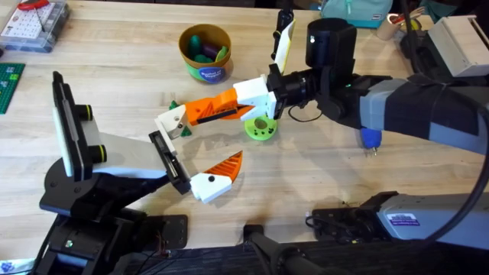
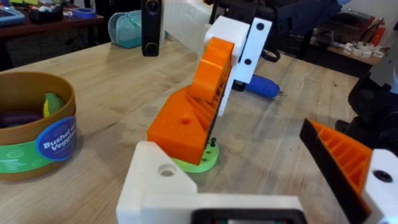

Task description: Pick up the gripper from the table and insert it into the empty holder that is missing its gripper. Then pick up a screw, insert it into the mounting hole, and use the screwdriver to tighten it. Finally, clean up the table by picking up the vegetable and placing it into the bucket.

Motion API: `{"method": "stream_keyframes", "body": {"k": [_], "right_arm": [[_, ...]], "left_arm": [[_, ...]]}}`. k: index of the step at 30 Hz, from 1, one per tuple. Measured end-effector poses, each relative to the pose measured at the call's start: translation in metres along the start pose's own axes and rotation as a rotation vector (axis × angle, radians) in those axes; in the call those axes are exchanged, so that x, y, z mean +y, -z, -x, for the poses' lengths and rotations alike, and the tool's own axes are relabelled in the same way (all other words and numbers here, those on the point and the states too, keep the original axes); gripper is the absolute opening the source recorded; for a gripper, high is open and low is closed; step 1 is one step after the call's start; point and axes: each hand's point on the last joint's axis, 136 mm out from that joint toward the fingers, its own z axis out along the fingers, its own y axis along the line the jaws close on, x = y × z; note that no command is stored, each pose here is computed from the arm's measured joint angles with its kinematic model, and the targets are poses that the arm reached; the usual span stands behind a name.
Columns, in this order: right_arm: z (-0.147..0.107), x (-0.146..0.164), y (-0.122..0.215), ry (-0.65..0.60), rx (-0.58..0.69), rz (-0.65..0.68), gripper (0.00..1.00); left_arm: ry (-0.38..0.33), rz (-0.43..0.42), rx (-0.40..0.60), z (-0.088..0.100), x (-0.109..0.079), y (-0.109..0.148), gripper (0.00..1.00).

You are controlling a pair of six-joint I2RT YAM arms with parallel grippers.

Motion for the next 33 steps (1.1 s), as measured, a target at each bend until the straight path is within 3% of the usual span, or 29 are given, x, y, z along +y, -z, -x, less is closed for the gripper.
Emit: {"method": "stream_keyframes", "body": {"k": [8,14,21,33], "right_arm": [[0.01,-0.005,0.011,-0.028,-0.047,-0.015,0.016],[0.009,-0.022,0.02,-0.172,-0.066,-0.051,0.016],[-0.003,-0.015,0.002,-0.101,-0.01,-0.043,0.016],[-0.003,-0.024,-0.008,-0.119,0.031,-0.036,0.017]], "left_arm": [[0.003,0.019,-0.001,0.001,0.003,0.0,0.994],[0.003,0.02,-0.001,0.001,0.003,0.0,0.994],[0.003,0.023,-0.002,0.001,0.004,0.0,0.994],[0.002,0.045,-0.005,0.002,0.008,0.0,0.994]]}}
